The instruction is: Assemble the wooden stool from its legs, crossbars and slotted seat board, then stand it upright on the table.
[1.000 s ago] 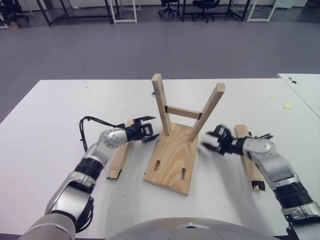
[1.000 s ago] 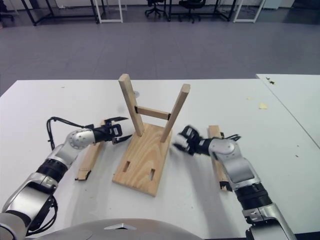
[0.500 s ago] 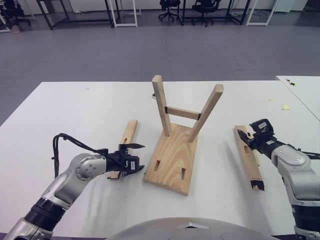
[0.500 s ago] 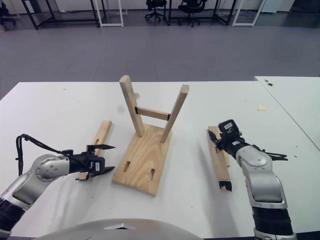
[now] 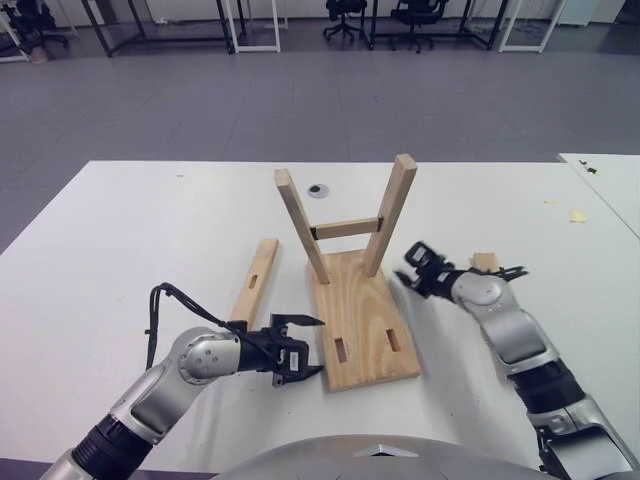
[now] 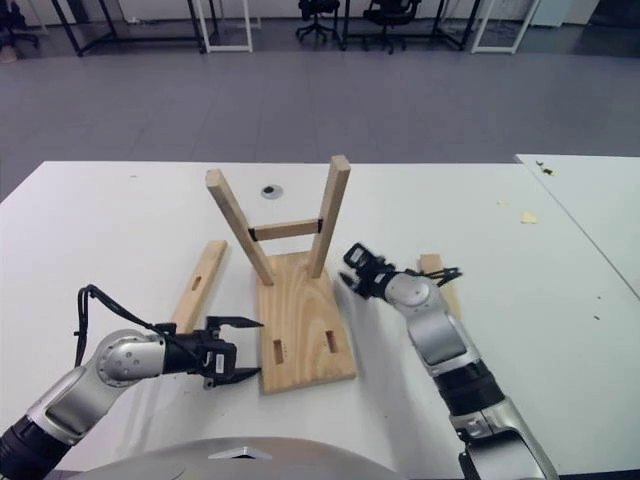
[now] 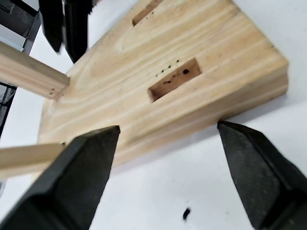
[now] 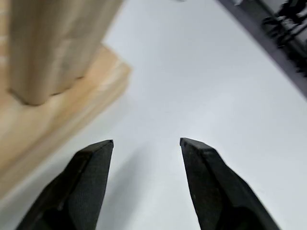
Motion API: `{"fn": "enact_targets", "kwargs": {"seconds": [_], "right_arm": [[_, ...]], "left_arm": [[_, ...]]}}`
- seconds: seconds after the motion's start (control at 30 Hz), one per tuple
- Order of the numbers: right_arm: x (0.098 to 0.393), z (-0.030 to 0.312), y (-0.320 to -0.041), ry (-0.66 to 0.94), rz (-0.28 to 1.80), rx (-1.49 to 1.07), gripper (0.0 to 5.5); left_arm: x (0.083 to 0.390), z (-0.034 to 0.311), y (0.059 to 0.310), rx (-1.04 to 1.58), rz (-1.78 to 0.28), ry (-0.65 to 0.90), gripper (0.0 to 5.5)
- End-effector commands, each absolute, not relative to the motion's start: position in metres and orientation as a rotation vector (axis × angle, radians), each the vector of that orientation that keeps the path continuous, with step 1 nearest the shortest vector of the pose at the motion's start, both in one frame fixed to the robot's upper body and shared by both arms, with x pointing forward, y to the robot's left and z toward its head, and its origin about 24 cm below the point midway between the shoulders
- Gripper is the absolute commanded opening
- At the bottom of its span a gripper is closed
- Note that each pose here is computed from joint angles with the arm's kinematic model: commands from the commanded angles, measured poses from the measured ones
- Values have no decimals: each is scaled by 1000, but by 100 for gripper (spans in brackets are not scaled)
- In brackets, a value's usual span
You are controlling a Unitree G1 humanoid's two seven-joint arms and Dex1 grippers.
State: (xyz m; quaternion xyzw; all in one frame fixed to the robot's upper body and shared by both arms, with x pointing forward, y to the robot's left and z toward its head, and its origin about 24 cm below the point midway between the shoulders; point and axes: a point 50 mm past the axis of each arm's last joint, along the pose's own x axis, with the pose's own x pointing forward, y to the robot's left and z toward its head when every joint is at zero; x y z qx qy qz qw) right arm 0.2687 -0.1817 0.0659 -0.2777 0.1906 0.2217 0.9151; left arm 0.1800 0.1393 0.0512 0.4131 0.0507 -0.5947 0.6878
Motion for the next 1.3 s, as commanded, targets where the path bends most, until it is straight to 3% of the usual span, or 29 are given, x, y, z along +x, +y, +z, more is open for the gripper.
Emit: {"fn": "enact_targets", "kwargs": {"seconds": [0.03,0.1,0.17,0.37,0.97,1.13,1.3], "right_arm": [[258,102,-219,251,175,-545,260],[249,101,-251,271,7,-441,260],[232,77,-272,357,-84,-342,260],[206,53,-291,420,-159,-208,260],[193,29,-273,496,21,-161,260],[185,17,-286,586,5,-152,260],[202,39,-295,442,99,-205,260]], "left_arm": [[179,65,150,898,-1240,167,376],[179,75,156,827,-1185,178,376],[179,76,165,741,-1132,204,376],[183,84,195,337,-883,166,376],[184,74,201,349,-803,181,376],[188,78,200,302,-749,146,376],[191,78,198,306,-742,133,376]]}}
